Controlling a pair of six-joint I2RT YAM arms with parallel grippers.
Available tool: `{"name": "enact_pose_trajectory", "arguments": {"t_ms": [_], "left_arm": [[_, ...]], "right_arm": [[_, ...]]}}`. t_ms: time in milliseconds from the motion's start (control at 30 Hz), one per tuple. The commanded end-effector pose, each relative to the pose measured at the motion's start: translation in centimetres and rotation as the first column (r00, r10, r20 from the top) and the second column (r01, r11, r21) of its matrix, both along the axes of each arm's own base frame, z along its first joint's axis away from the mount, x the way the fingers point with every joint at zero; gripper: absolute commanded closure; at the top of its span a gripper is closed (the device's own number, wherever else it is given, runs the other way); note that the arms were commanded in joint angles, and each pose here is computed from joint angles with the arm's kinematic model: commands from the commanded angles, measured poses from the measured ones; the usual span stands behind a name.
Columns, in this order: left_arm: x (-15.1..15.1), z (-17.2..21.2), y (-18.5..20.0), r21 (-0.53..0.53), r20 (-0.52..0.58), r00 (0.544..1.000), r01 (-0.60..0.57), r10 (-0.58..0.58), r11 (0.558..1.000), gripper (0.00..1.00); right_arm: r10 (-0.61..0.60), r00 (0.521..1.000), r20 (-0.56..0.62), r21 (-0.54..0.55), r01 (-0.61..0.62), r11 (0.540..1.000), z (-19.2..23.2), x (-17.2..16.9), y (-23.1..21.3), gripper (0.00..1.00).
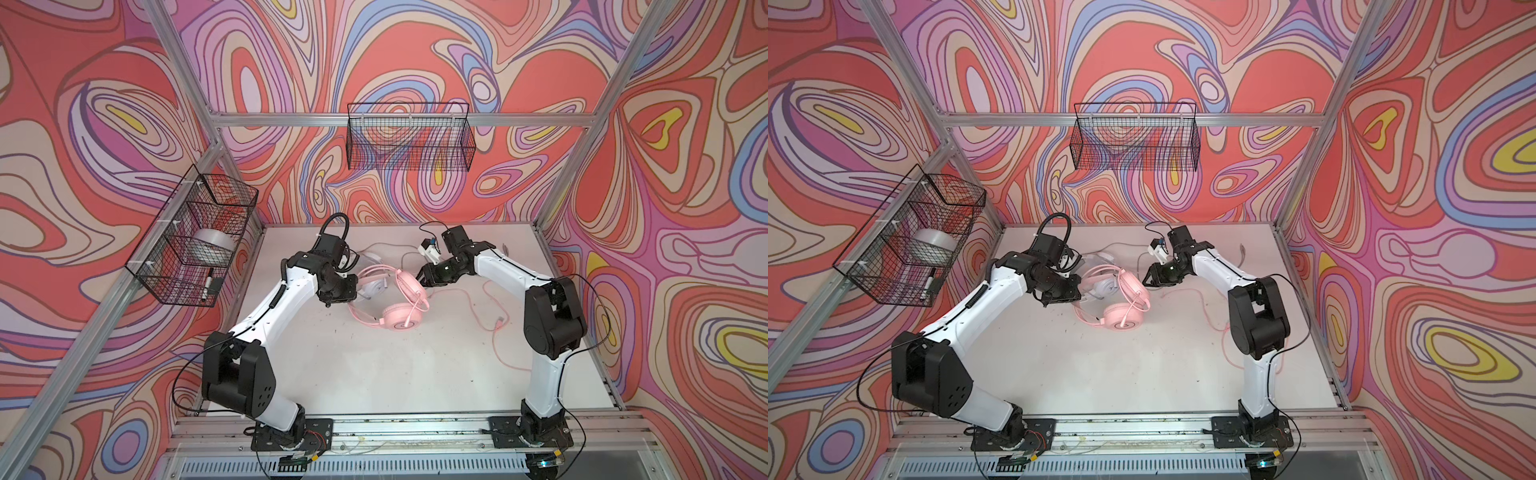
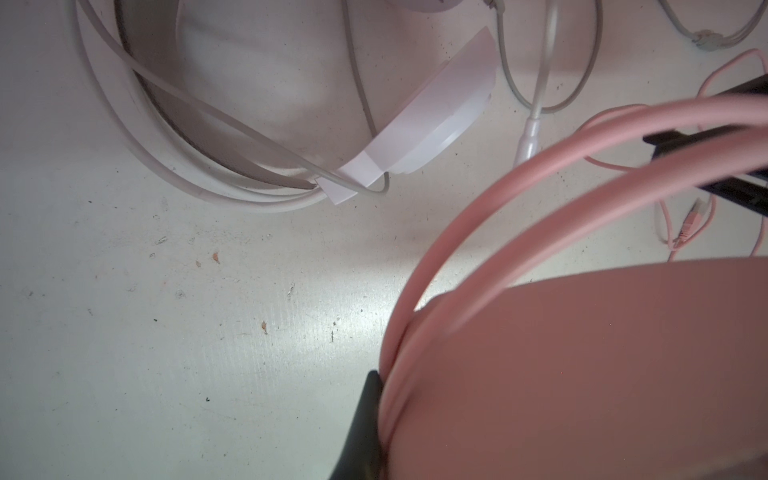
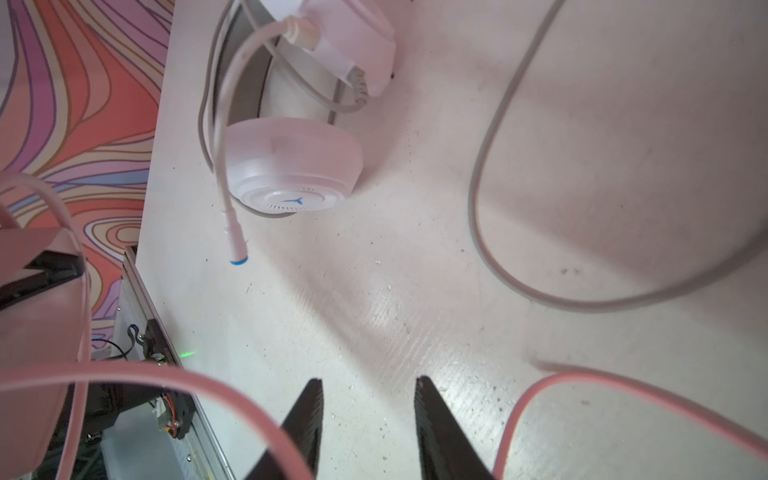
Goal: Wrap the headphones
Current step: 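Open the right gripper to release the cable beside the headset, then lower the right gripper onto the pink cable farther along and grasp it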
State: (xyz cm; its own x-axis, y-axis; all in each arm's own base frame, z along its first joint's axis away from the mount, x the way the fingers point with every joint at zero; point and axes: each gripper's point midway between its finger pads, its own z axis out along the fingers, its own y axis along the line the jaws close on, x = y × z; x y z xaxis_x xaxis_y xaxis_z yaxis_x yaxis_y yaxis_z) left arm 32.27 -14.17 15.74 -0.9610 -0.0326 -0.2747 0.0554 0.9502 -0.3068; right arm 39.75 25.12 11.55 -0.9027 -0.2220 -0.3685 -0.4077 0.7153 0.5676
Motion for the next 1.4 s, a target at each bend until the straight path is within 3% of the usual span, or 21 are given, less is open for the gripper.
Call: {"name": "enact_pose_trajectory", "arguments": {"t_ms": [0,233,267,367,433,567,667,933,1133,1367], "left_arm": [[0.1,1.3,-0.8,-0.057,0.04,0.999,0.001,0.002,0.998,1.0],[0.3,0.9,-0.7,-0.056,0.03,0.999,-0.009,0.011,0.998,1.0],[0.4,0.9,-0.7,-0.055,0.029,0.999,-0.012,0.014,0.998,1.0],[0.5,0.7,-0.7,-0.056,0.024,1.0,-0.017,0.019,0.998,1.0],[0.6,0.6,-0.7,-0.058,0.02,1.0,-0.02,0.021,0.998,1.0],[0.6,0.5,-0.8,-0.059,0.012,1.0,-0.021,0.022,0.998,1.0],[0.6,0.6,-0.8,-0.058,0.017,1.0,-0.02,0.021,0.998,1.0],[1.2,0.6,-1.0,-0.065,0.012,1.0,-0.027,0.027,0.998,1.0],[1.3,0.8,-1.1,-0.072,0.011,1.0,-0.028,0.029,0.997,1.0],[1.3,0.8,-1.0,-0.067,0.01,0.999,-0.03,0.031,0.997,1.0]], "right_arm": [[-0.029,0.996,0.079,-0.013,0.031,0.999,2.6,0.1,-1.6,0.52],[-0.02,0.997,0.069,-0.052,0.024,0.998,3.2,-2.1,-3.3,0.33],[-0.024,0.998,0.063,-0.057,0.028,0.998,3.0,-2.3,-3.5,0.26],[-0.049,0.994,0.094,-0.053,0.054,0.997,4.4,-2.7,-4.3,0.25],[-0.077,0.991,0.106,-0.062,0.084,0.995,4.9,-2.6,-5.2,0.19],[-0.172,0.978,0.117,-0.095,0.183,0.978,5.5,-2.3,-8.2,0.19],[-0.22,0.973,0.067,-0.229,0.23,0.946,4.1,-2.9,-11.0,0.23],[-0.343,0.939,-0.022,-0.534,0.279,0.798,-1.6,-4.8,-16.2,0.38],[-0.379,0.924,-0.053,-0.607,0.272,0.746,-5.2,-5.2,-17.5,0.42],[-0.395,0.916,-0.076,-0.633,0.262,0.729,-8.1,-5.2,-17.7,0.49]]}}
